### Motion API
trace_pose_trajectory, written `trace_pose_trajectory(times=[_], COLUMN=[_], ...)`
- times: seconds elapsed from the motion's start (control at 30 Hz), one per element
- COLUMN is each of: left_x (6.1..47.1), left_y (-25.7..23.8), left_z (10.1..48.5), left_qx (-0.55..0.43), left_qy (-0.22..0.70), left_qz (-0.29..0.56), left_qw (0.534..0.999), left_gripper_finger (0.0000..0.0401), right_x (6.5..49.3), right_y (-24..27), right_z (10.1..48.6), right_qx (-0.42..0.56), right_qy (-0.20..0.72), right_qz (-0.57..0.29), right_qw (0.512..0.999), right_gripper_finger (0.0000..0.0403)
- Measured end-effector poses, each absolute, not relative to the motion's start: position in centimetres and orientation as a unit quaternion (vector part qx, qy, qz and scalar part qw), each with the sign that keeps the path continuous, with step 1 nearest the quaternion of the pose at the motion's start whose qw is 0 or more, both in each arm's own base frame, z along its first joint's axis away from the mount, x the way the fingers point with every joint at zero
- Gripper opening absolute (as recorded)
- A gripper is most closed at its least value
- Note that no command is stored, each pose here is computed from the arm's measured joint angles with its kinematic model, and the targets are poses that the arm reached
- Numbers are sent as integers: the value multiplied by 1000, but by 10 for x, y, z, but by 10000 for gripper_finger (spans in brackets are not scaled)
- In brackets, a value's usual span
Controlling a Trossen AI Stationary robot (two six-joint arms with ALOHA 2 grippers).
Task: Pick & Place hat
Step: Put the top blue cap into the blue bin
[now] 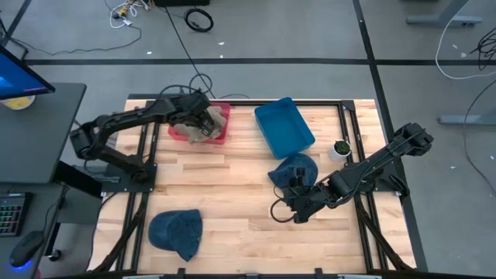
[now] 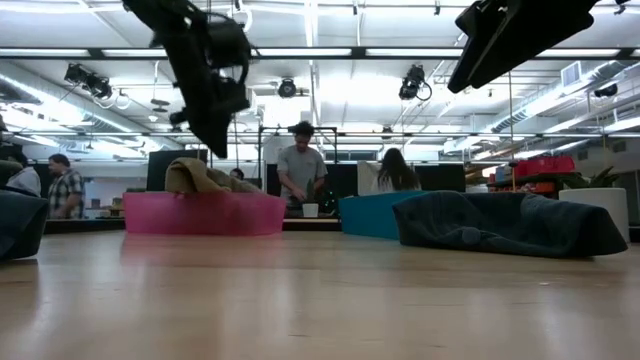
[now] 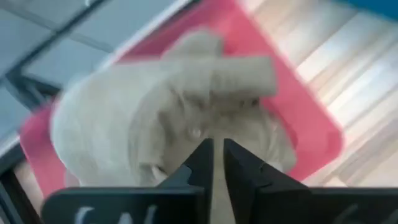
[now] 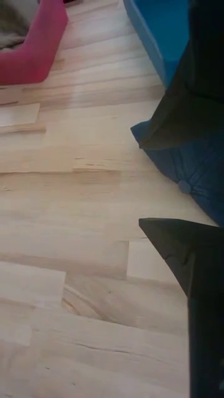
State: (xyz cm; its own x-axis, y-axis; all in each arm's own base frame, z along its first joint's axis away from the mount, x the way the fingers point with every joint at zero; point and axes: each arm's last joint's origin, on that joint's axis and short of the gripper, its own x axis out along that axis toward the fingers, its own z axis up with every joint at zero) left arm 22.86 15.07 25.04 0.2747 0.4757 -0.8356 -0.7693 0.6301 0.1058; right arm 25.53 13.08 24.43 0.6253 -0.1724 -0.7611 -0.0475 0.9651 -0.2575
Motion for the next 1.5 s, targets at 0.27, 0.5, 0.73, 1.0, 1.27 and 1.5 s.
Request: trace_pose_trajectory(times=[0.27,0.5,0.73,1.0,1.27,1.5], left_x=[225,222,210,214,208,200], left_y=[118,80,52,39,32,31], left_z=[286,313,332,269,222,214], left_qx=[-48,17,38,65,-2,-21], left_qy=[419,359,295,214,48,-13], left_qz=[322,257,216,187,122,119], left_qw=[847,897,930,956,991,993], left_gripper_finger=[103,105,101,101,101,101], right_x=[254,243,206,178,181,184], right_y=[129,116,86,66,45,29], right_z=[243,274,318,284,227,217], right_qx=[-132,-121,-94,-39,6,21], right_qy=[442,439,354,252,251,255], right_qz=[-38,-51,-103,-66,-11,37], right_qw=[886,889,925,965,968,966], right_gripper_finger=[194,194,194,194,194,194])
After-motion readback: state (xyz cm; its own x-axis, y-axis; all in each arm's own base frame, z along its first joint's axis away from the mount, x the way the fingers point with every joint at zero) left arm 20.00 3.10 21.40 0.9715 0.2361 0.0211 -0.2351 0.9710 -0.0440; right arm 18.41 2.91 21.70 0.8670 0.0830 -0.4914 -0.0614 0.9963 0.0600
